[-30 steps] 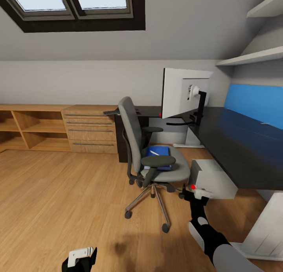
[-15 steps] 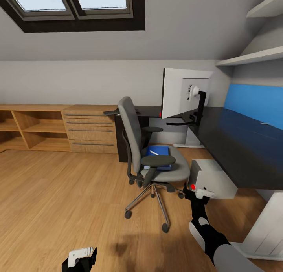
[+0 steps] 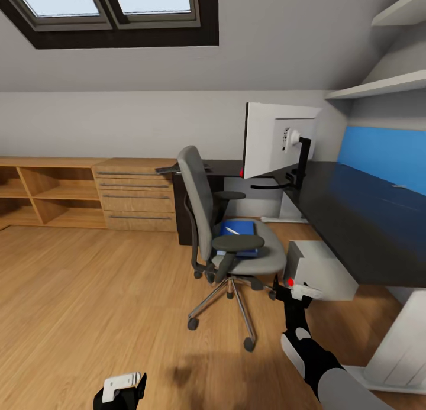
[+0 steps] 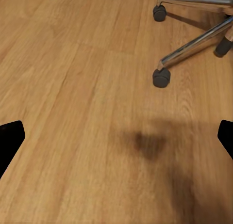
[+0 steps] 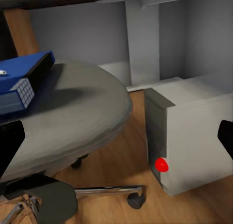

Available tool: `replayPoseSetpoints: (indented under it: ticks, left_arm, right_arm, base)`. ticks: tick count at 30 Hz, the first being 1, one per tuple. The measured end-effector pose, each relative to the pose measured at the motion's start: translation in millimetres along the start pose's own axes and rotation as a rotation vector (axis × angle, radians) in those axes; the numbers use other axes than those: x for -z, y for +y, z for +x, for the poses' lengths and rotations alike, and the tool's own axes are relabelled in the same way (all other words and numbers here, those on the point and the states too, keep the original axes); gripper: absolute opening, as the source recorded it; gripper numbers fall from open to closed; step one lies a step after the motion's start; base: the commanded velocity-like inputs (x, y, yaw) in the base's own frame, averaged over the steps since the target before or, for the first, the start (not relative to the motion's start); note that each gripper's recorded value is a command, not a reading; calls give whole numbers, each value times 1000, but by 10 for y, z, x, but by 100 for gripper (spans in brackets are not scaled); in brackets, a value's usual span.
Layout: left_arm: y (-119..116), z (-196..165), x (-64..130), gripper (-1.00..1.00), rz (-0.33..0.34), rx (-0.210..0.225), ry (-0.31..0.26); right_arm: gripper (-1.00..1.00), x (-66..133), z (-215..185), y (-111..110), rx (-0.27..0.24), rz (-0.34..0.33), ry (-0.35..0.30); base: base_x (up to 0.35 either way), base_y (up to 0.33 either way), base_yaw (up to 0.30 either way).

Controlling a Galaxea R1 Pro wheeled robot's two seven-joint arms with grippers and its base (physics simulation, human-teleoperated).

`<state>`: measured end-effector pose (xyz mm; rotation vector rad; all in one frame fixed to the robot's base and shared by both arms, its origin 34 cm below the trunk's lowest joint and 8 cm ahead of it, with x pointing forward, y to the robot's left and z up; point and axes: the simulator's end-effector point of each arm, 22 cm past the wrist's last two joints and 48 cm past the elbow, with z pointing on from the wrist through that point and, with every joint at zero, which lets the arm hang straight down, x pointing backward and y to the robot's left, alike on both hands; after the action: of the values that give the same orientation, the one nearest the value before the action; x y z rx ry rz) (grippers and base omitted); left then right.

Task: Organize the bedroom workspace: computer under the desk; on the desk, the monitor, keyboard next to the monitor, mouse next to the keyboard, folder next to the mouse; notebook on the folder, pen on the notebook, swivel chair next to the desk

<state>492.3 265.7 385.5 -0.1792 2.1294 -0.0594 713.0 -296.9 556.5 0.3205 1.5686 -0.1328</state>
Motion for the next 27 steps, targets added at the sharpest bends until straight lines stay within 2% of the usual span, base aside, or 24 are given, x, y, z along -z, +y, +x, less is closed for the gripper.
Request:
replayPoseSetpoints:
  ticks: [9, 23, 27]
  left_arm:
    - [5, 8, 2, 100, -1, 0, 1]
    - [1, 43, 2, 100, 0, 1, 9]
    - [7, 86, 4, 100, -2, 0, 18]
  right_arm:
    - [100, 4, 4, -7, 1, 1, 0]
    - [100, -7, -6, -58, 1, 8, -3]
    - [100, -11, 9, -105, -24, 25, 4]
  base:
    - [247, 0, 0]
    - [73, 0, 0]
    - [27, 0, 0]
